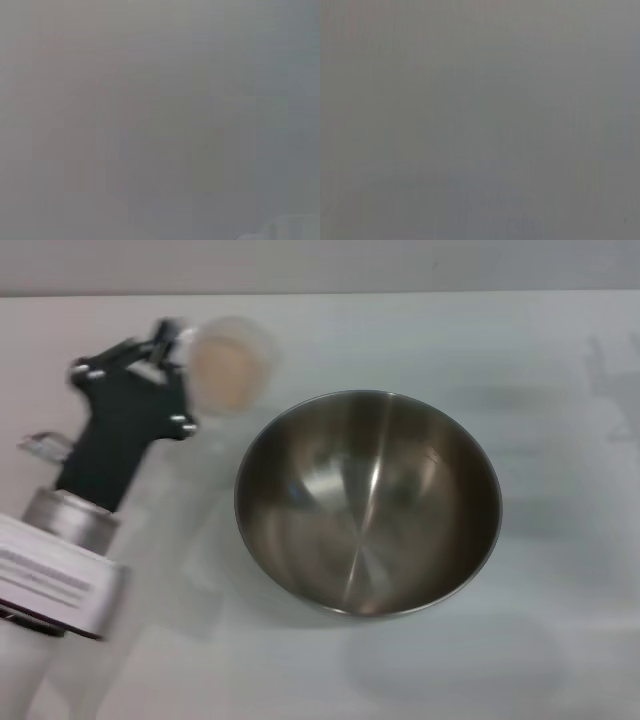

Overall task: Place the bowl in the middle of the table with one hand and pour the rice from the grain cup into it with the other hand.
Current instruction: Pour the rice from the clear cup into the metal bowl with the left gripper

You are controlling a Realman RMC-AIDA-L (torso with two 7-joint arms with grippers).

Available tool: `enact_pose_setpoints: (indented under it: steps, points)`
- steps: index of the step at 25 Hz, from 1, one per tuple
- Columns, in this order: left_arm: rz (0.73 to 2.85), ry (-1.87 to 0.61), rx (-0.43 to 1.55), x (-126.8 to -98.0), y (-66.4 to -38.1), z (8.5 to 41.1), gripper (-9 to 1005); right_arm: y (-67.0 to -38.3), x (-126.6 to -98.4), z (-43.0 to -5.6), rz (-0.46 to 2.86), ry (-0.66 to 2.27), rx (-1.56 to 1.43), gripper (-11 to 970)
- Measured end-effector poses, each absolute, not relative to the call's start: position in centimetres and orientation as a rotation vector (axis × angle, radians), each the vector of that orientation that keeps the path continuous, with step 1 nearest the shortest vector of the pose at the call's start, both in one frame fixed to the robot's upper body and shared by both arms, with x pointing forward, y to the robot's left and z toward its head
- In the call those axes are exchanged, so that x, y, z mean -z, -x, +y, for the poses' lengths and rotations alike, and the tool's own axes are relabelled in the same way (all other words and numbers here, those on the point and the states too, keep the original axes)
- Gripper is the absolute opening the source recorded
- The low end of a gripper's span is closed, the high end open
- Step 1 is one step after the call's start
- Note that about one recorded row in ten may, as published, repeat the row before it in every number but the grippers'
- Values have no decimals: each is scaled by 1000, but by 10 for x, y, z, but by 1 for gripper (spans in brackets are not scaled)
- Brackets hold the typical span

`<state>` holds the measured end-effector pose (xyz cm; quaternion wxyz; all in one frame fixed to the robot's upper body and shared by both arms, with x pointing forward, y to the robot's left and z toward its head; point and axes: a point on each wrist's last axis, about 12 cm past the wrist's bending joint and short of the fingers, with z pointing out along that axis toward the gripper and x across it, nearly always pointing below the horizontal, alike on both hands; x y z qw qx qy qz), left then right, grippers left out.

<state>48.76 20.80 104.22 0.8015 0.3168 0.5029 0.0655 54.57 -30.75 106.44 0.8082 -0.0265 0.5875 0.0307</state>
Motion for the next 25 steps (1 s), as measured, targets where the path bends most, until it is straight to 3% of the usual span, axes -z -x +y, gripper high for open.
enact_pose_setpoints:
  steps: [2, 7, 25]
  points:
    - [912, -865, -233, -1048, -489, 189, 24, -547, -1065, -307, 1252, 57, -67, 552]
    - [657, -1067, -418, -1054, -488, 171, 25, -549, -1067, -306, 1248, 61, -68, 552]
    - [153, -1293, -883, -1058, -485, 154, 27, -551, -1068, -311, 1252, 66, -51, 551]
